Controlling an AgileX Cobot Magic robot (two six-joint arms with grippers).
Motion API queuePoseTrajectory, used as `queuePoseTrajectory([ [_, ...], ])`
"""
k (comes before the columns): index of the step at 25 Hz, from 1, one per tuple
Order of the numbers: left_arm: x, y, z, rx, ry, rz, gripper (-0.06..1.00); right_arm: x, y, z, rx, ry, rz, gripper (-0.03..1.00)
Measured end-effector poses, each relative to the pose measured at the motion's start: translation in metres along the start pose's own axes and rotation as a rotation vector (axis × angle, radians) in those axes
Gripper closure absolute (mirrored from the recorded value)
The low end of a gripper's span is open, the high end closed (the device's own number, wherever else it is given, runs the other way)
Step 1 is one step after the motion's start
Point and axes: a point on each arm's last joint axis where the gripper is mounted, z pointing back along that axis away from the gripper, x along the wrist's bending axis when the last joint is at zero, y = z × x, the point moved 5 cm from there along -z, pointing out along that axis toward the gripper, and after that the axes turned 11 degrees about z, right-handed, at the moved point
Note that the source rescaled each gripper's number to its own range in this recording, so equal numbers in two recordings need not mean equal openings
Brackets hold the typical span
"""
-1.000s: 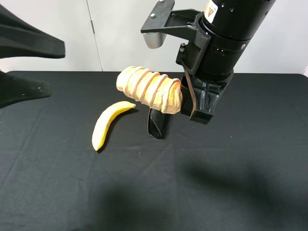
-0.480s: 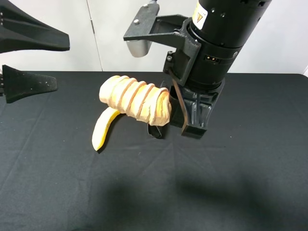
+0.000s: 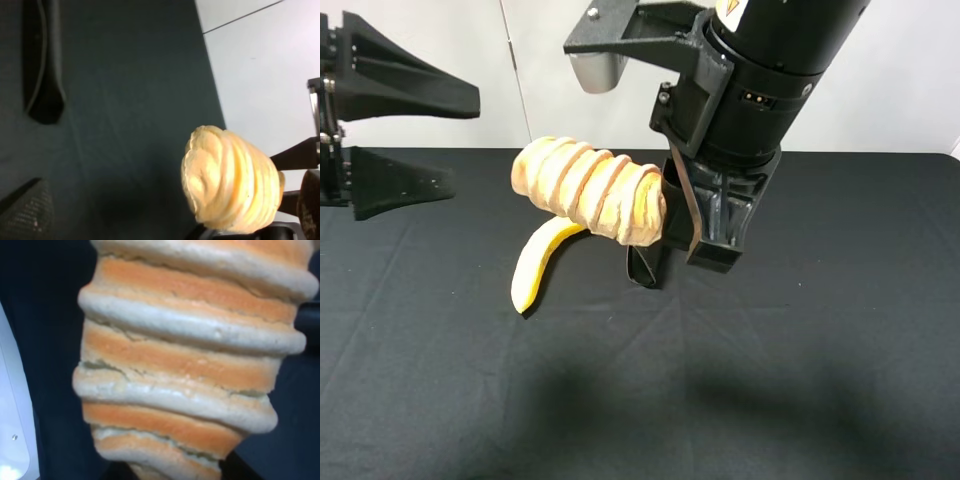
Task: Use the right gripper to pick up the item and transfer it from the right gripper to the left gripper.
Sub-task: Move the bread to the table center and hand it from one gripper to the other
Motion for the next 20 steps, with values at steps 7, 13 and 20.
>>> queuePoseTrajectory([
  [7,0.003,0.004,-0.024,0.085,0.044,0.021,-0.03,0.000,0.000,0.000,0.000,0.000,0.000,0.95],
  [13,0.000,0.018,-0.058,0.158,0.078,0.022,-0.03,0.000,0.000,0.000,0.001,0.001,0.000,0.95],
  [20,-0.010,0.016,-0.080,0.171,0.180,0.063,-0.03,0.000,0.000,0.000,0.001,0.000,0.000,0.95],
])
